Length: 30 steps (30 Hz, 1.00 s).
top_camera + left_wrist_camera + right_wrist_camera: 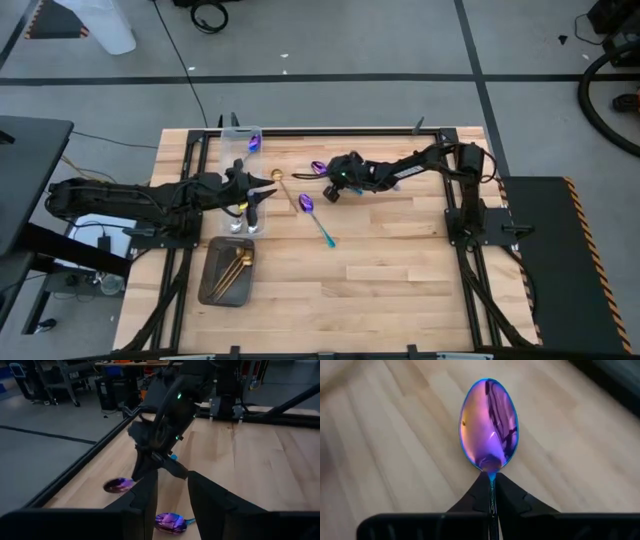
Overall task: Sort silverware by color (type)
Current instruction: Put the purple spoon into the top transparent bin
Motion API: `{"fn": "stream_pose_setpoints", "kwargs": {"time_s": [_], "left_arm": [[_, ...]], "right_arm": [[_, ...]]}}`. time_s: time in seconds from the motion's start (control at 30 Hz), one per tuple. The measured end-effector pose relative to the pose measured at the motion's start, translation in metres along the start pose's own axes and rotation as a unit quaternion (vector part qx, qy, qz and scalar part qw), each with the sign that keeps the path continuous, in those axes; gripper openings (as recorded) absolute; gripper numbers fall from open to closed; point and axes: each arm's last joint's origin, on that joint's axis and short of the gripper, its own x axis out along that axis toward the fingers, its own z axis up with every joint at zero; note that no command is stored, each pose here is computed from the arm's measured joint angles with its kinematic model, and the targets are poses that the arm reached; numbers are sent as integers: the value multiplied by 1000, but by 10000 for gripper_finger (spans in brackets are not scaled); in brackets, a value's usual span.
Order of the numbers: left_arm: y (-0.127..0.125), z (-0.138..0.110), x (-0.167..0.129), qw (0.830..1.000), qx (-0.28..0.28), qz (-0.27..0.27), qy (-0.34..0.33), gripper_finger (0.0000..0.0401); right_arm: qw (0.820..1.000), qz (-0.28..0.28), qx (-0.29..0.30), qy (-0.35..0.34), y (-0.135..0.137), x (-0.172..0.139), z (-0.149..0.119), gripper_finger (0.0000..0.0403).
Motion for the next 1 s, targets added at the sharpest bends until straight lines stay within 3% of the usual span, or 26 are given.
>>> {"fn": "stream_pose_setpoints", "kwargs": {"time_s": [0.2,0.37,0.73,1.0], "left_arm": [[0,0,0,998,-58,-2,0,117],[-1,-2,3,997,-72,-2,4,117],[-1,-3,4,997,-71,-1,10,117],[-2,-6,9,997,-69,0,18,117]], "right_arm": [[998,8,-18,-65,15,-19,19,14],[991,9,-41,-127,30,-40,36,7],[991,-8,-57,-123,32,-45,36,8],[995,48,-22,-86,10,-22,28,72]]}}
